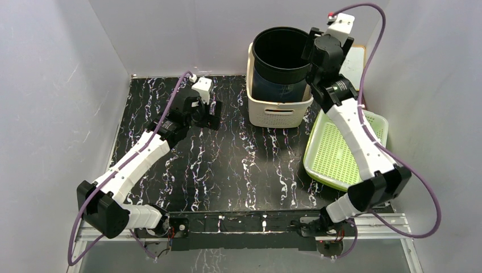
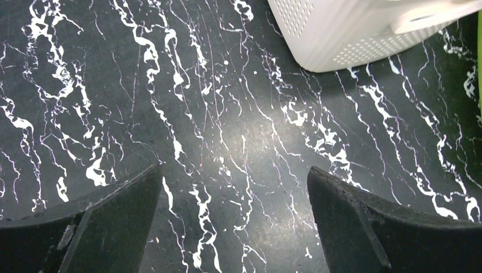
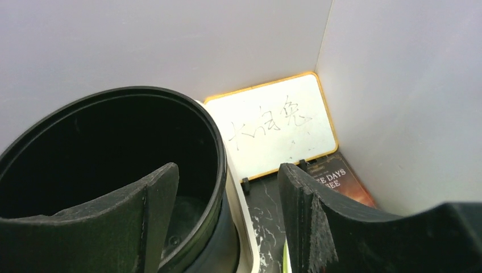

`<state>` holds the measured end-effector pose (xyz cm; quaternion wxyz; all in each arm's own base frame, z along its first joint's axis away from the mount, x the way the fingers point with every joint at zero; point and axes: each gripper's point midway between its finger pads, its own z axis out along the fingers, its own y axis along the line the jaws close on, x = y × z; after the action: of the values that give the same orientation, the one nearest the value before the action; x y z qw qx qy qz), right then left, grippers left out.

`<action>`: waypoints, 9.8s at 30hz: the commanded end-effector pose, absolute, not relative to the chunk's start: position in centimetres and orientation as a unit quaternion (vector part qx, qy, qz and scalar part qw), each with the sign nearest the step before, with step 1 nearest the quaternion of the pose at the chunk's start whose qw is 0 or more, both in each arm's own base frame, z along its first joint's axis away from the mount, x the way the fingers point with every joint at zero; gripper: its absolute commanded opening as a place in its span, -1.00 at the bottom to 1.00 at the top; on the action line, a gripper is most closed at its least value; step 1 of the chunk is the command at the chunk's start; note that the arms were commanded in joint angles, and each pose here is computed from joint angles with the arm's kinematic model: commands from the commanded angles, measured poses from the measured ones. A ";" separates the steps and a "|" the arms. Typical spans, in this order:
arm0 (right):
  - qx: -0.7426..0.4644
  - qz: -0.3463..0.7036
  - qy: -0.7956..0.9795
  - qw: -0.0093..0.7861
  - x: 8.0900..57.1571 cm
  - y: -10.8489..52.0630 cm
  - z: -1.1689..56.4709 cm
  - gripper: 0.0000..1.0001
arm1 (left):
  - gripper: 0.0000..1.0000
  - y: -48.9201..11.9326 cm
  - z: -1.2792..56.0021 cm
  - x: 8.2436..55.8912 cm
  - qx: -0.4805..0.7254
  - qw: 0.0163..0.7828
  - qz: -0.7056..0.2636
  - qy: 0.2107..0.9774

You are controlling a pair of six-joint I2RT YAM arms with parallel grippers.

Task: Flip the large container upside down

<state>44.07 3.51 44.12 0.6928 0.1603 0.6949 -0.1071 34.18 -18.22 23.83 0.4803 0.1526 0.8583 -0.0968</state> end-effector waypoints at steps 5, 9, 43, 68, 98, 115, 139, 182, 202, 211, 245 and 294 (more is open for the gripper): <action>0.171 -0.144 0.757 0.613 49.2 1.0 41.2 0.26 | 0.97 -18.3 24.9 32.8 0.191 0.462 -0.100 0.860; 0.181 -0.138 0.783 0.579 50.7 0.0 39.0 0.27 | 0.97 -18.1 24.9 32.5 0.192 0.464 -0.100 0.859; 0.148 0.115 0.730 0.657 49.3 3.9 46.5 -1.00 | 0.97 -17.3 23.9 32.0 0.182 0.465 -0.089 0.862; 0.152 0.089 0.802 0.571 51.2 3.6 39.5 0.35 | 0.97 -16.4 23.8 30.8 0.177 0.460 -0.085 0.866; 0.154 0.103 0.804 0.565 51.8 2.9 38.2 -1.00 | 0.97 -15.7 22.3 30.3 0.177 0.452 -0.072 0.871; 0.163 0.224 0.624 0.730 42.9 3.2 57.2 -1.00 | 0.97 -14.9 22.7 30.1 0.169 0.454 -0.060 0.873; 0.029 0.399 0.526 0.750 33.7 9.4 65.1 -1.00 | 0.97 -5.5 45.4 29.3 -0.041 0.655 0.046 0.753; -0.024 0.235 0.775 0.585 37.6 26.0 34.3 -1.00 | 0.97 -7.8 45.3 27.8 0.030 0.639 -0.014 0.769; -0.024 0.238 0.735 0.635 37.1 24.8 39.1 0.07 | 0.97 -15.2 41.3 28.9 0.163 0.579 -0.123 0.789; 0.040 0.186 0.689 0.699 35.7 18.9 44.4 0.81 | 0.97 -21.6 36.3 29.8 0.239 0.527 -0.216 0.786; 0.173 0.126 0.751 0.624 39.9 6.3 33.7 0.62 | -0.09 -26.1 24.4 32.0 0.346 0.476 0.018 0.808; 0.190 0.121 0.761 0.608 39.9 3.0 30.3 0.69 | -1.00 -25.8 30.8 22.7 -0.010 0.483 -0.473 0.736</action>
<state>39.58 3.09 27.96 0.5777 0.1933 0.7853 0.1108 25.44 -23.28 29.29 0.5318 -0.0185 0.7665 -0.3597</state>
